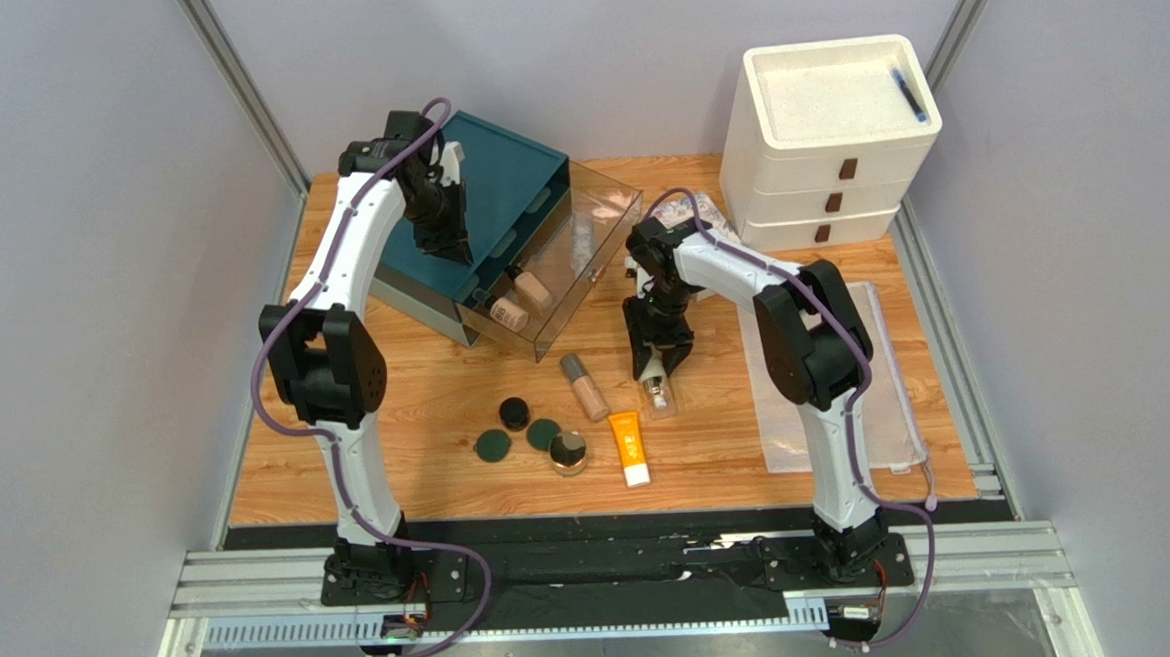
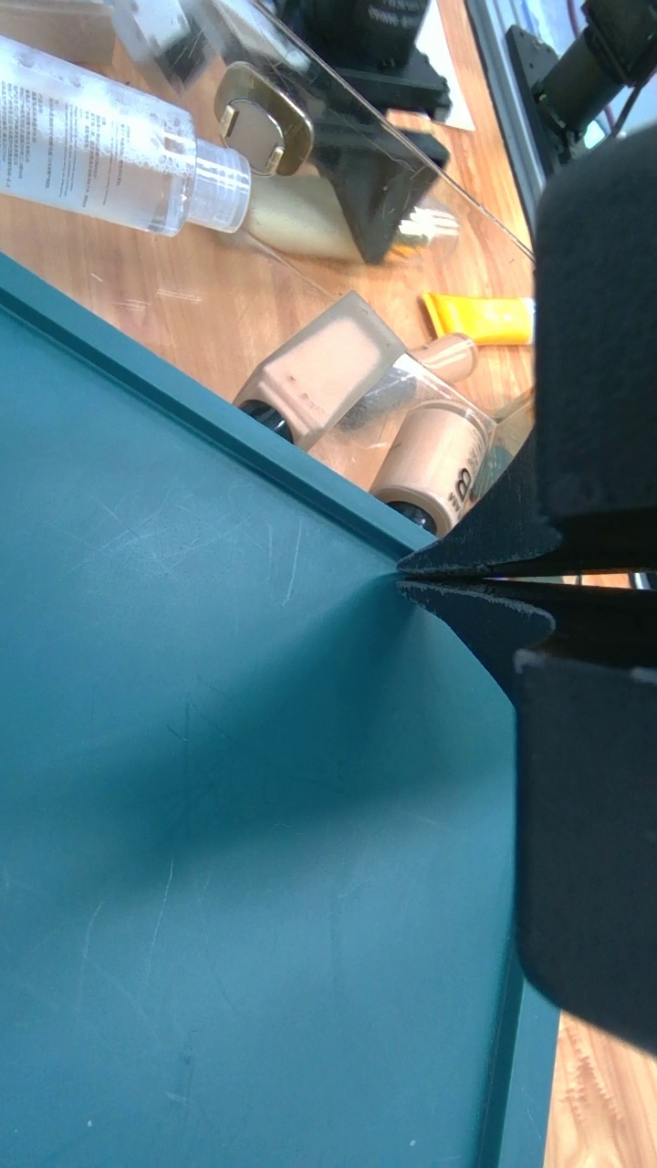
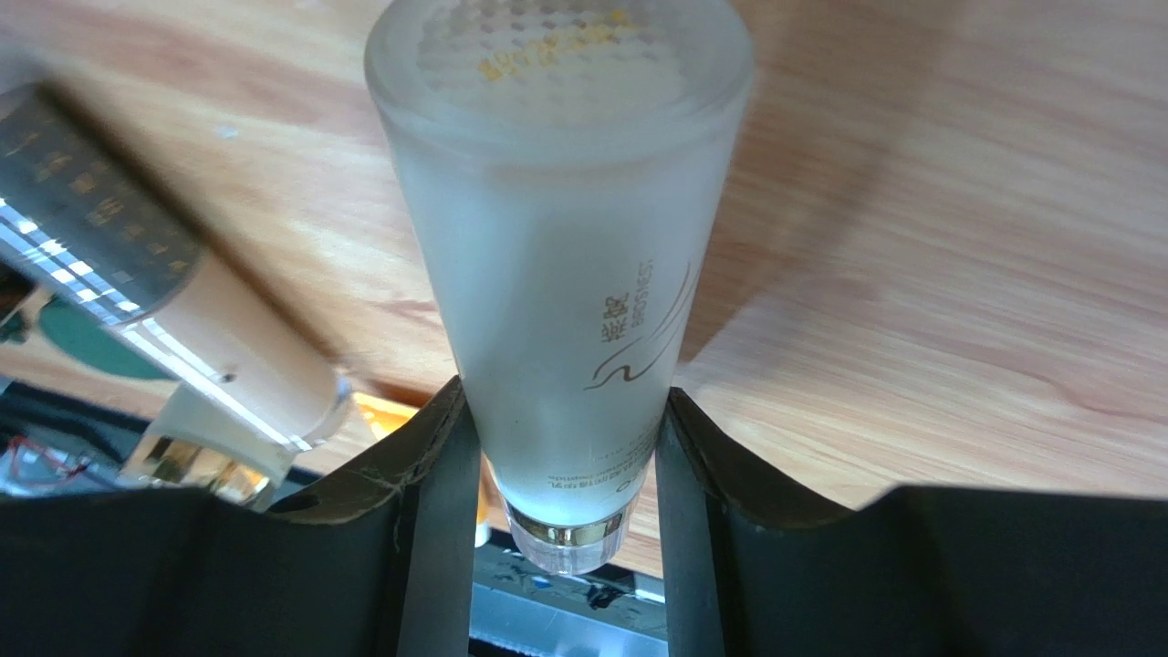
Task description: Organize the makeup
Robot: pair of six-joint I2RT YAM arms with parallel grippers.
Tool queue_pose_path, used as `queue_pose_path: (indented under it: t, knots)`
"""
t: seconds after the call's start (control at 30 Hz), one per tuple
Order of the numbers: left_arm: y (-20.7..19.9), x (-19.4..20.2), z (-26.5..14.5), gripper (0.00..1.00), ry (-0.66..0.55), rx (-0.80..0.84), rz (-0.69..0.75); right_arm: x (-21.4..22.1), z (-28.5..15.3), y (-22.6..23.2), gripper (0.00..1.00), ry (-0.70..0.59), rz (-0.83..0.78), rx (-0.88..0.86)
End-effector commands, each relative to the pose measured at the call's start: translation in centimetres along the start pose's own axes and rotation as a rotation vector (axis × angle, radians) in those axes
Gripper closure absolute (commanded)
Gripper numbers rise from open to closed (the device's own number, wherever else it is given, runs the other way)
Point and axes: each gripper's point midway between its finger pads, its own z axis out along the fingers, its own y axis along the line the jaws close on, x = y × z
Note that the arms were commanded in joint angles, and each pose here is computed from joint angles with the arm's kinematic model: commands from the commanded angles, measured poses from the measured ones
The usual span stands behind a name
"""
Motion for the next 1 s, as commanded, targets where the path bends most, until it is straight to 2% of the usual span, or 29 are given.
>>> queue_pose_path:
  t: [0.0, 0.17, 0.4, 0.63, 0.77, 0.87, 0.97]
  knots:
    - [1.3, 5.4, 3.1, 1.00, 0.242, -0.060, -0.012, -2.1, -3.4, -3.2, 1.00, -0.137, 0.031, 0.092]
    - [1.2, 5.4, 3.1, 1.00, 0.237, -0.053, -0.019, -5.2, -8.2, -2.7, 1.00, -0.288, 0.051, 0.041]
    - [1.0, 5.6, 3.4, 1.00, 0.245, -0.048, -0.029, -9.3, -16.3, 0.9, 1.00, -0.547, 0.014, -0.076]
    - [0.7, 5.4, 3.6, 1.00, 0.239, -0.035, -0.047, -12.6, -23.1, 6.8, 1.00, -0.793, -0.015, -0.365]
    - [0.4, 5.5, 3.8, 1.00, 0.243, -0.029, -0.050, -14.1, -24.6, 9.9, 1.00, -0.836, -0.023, -0.535]
    - [0.1, 5.5, 4.0, 1.00, 0.244, -0.023, -0.047, -15.2, -24.4, 12.7, 1.00, -0.792, -0.027, -0.672]
    - [0.1, 5.6, 4.0, 1.00, 0.247, -0.023, -0.051, -16.8, -24.3, 15.4, 1.00, -0.779, -0.043, -0.734]
